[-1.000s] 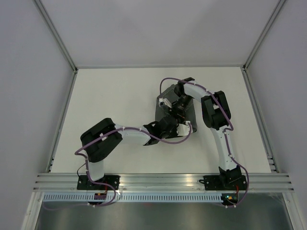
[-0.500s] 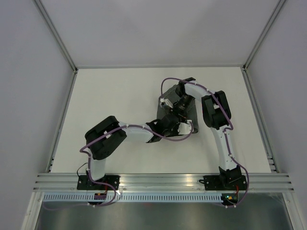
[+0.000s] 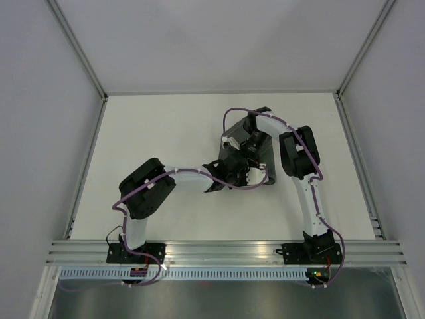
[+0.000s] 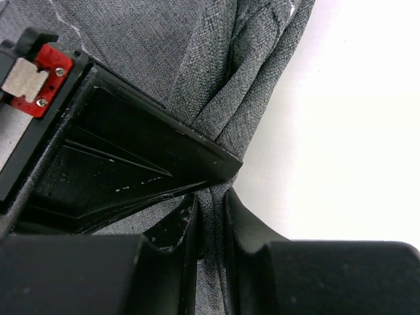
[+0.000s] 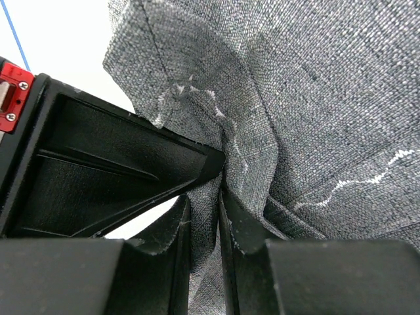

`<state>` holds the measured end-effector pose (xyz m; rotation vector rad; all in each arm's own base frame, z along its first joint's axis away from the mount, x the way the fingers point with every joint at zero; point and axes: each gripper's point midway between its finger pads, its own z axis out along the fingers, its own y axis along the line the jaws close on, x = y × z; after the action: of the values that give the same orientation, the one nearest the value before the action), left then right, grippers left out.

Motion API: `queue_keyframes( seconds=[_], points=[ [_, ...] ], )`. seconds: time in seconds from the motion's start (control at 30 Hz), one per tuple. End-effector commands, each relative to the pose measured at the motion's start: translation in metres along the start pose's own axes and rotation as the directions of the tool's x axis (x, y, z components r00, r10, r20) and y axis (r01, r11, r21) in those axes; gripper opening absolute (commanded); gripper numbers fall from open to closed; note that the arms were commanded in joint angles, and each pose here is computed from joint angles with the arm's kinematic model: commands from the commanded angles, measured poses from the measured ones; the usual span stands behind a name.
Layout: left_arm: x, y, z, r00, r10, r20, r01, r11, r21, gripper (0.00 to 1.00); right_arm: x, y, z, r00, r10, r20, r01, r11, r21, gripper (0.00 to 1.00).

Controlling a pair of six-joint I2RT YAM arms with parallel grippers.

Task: Fold the napkin, place the utensils inside, and roll it up
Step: Roll the napkin at the center of the board.

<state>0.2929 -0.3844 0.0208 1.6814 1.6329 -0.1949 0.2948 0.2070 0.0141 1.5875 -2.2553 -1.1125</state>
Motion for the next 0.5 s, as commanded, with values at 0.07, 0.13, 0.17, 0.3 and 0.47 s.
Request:
queue_keyframes(
  seconds=[0.07,0.13,0.17,0.3,0.47],
  points=[
    [0.019,-0.028,0.011,0.991,-0.129,-0.049,0.135,0.979,0.152,0.02,0.021,-0.043,0.014,0.992,-0.079,-0.096,0.087,0.993,0.083,0.16],
    [0.02,-0.029,0.01,0.988,-0.145,-0.056,0.153,0.973,0.173,0.02,0.017,-0.039,0.009,0.994,-0.08,-0.074,0.086,0.993,0.083,0.19],
    [0.02,-0.033,0.01,0.985,-0.162,-0.058,0.17,0.965,0.198,0.02,0.016,-0.038,0.006,0.995,-0.078,-0.062,0.083,0.993,0.085,0.24],
    [0.017,-0.033,0.009,0.974,-0.217,-0.057,0.225,0.943,0.244,0.02,0.007,-0.029,-0.008,0.997,-0.076,0.001,0.076,0.993,0.089,0.37],
    [0.021,-0.032,0.008,0.96,-0.27,-0.075,0.28,0.916,0.289,0.02,-0.005,-0.014,-0.034,0.993,-0.083,0.081,0.073,0.991,0.114,0.5]
  ],
)
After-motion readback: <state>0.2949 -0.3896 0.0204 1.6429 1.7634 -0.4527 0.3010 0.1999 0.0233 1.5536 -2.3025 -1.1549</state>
